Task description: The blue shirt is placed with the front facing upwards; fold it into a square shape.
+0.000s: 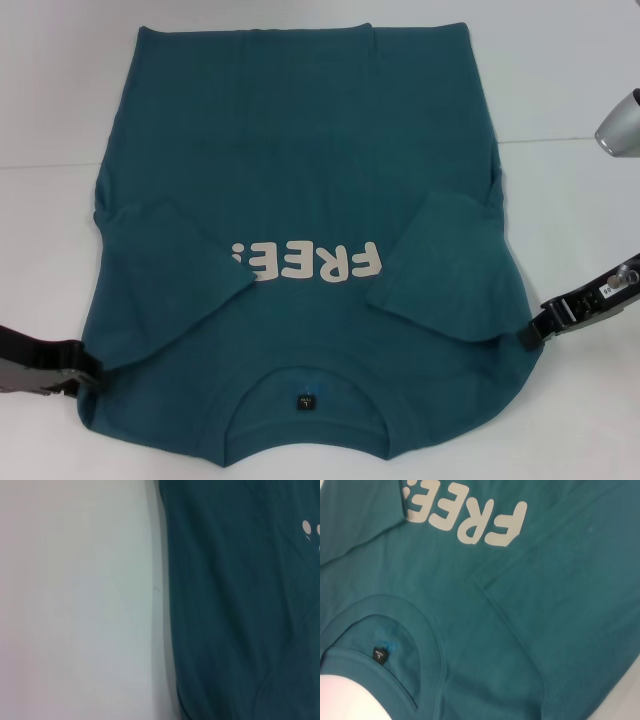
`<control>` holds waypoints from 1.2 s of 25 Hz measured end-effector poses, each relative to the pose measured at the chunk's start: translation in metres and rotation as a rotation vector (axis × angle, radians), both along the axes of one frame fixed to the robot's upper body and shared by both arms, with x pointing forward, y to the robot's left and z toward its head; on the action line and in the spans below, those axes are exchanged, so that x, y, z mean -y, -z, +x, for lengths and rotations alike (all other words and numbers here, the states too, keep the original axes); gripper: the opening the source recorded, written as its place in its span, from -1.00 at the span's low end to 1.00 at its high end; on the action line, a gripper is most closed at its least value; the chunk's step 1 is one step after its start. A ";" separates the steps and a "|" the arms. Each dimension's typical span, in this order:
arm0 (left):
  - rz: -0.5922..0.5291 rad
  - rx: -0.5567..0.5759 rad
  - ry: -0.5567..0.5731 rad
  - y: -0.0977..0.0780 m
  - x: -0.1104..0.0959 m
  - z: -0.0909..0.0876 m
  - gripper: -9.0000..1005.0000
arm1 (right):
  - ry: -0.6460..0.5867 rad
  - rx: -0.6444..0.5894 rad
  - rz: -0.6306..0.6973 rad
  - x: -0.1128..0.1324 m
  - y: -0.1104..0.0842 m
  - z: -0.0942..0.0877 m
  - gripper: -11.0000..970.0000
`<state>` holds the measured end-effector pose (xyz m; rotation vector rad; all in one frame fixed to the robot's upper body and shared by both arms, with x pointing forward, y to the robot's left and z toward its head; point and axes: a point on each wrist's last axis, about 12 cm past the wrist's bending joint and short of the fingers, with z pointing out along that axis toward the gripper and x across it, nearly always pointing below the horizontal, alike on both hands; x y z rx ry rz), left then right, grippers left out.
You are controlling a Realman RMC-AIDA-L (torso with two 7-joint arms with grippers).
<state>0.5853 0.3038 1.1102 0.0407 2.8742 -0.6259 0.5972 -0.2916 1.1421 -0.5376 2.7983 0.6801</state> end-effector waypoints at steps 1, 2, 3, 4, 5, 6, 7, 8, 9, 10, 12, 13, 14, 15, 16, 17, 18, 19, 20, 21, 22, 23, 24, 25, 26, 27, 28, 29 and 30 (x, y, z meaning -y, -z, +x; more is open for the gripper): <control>0.000 0.000 0.000 0.000 0.000 0.000 -0.06 | 0.000 0.001 0.002 0.000 0.000 0.000 -0.82; 0.002 0.004 -0.002 0.000 0.000 0.001 -0.12 | 0.001 0.002 0.003 0.000 -0.001 0.000 -0.82; 0.002 0.004 -0.002 0.000 0.000 0.001 -0.18 | 0.001 0.002 0.003 0.000 -0.001 0.000 -0.82; 0.003 0.006 -0.003 0.000 -0.001 0.001 -0.24 | 0.001 0.003 0.003 0.001 -0.001 0.000 -0.82; 0.004 0.007 -0.004 0.000 -0.001 0.001 -0.30 | 0.001 0.003 0.003 0.001 -0.001 0.001 -0.81; 0.005 0.008 -0.005 0.000 -0.001 0.001 -0.36 | 0.000 0.004 0.003 0.000 -0.001 0.001 -0.81; 0.005 0.009 -0.005 0.000 -0.001 0.001 -0.42 | -0.001 0.004 0.003 0.000 -0.002 0.001 -0.81; 0.005 0.009 -0.005 0.000 -0.001 0.001 -0.48 | -0.001 0.005 0.003 0.000 -0.002 0.001 -0.81; 0.006 0.010 -0.005 0.000 -0.001 0.001 -0.55 | -0.002 0.006 0.004 0.000 -0.002 0.001 -0.81; 0.008 0.013 -0.003 0.000 -0.001 0.001 -0.62 | -0.002 0.007 0.006 0.000 -0.002 0.001 -0.81; 0.012 0.019 -0.003 -0.001 -0.002 0.002 -0.77 | -0.002 0.011 0.014 0.000 -0.002 0.001 -0.81; 0.016 0.023 -0.002 -0.001 -0.002 0.002 -0.84 | -0.002 0.014 0.019 0.000 -0.002 0.001 -0.81; 0.019 0.027 0.000 -0.001 -0.003 0.002 -0.91 | -0.001 0.016 0.022 0.001 -0.002 0.001 -0.81; 0.019 0.027 0.000 -0.001 -0.003 0.002 -0.91 | 0.001 0.018 0.025 0.002 -0.002 0.001 -0.81; 0.024 0.032 0.002 -0.001 -0.004 0.002 -0.92 | 0.002 0.022 0.027 0.003 -0.002 0.001 -0.81; 0.037 0.049 0.018 0.000 -0.007 0.001 -0.92 | 0.005 0.027 0.032 0.005 -0.002 0.000 -0.81; 0.039 0.052 0.023 0.000 -0.007 0.001 -0.92 | 0.005 0.035 0.037 0.006 -0.002 0.000 -0.80; 0.042 0.061 0.032 0.001 -0.008 0.000 -0.92 | 0.004 0.044 0.046 0.008 -0.002 0.000 -0.80; 0.043 0.067 0.038 0.002 -0.010 -0.001 -0.92 | 0.005 0.053 0.057 0.010 -0.002 -0.001 -0.80; 0.043 0.076 0.040 0.003 -0.011 -0.002 -0.92 | 0.005 0.064 0.070 0.012 -0.001 -0.002 -0.80; 0.042 0.086 0.040 0.004 -0.013 -0.002 -0.92 | 0.006 0.071 0.082 0.014 0.000 -0.003 -0.80; 0.043 0.093 0.040 0.005 -0.015 -0.003 -0.92 | 0.006 0.077 0.093 0.015 0.001 -0.005 -0.80; 0.043 0.103 0.041 0.006 -0.017 -0.004 -0.92 | 0.004 0.085 0.101 0.016 0.003 -0.006 -0.80; 0.043 0.111 0.043 0.008 -0.019 -0.005 -0.92 | -0.003 0.100 0.117 0.018 0.005 -0.009 -0.80; 0.043 0.115 0.045 0.009 -0.020 -0.007 -0.92 | -0.003 0.100 0.117 0.018 0.005 -0.009 -0.80; 0.042 0.119 0.047 0.011 -0.021 -0.008 -0.92 | -0.008 0.110 0.125 0.019 0.007 -0.010 -0.80; 0.040 0.126 0.052 0.012 -0.022 -0.009 -0.92 | -0.013 0.118 0.134 0.019 0.008 -0.012 -0.80; 0.037 0.130 0.056 0.014 -0.022 -0.010 -0.92 | -0.019 0.125 0.143 0.019 0.010 -0.013 -0.80; 0.033 0.136 0.061 0.014 -0.022 -0.011 -0.92 | -0.025 0.132 0.151 0.019 0.011 -0.014 -0.80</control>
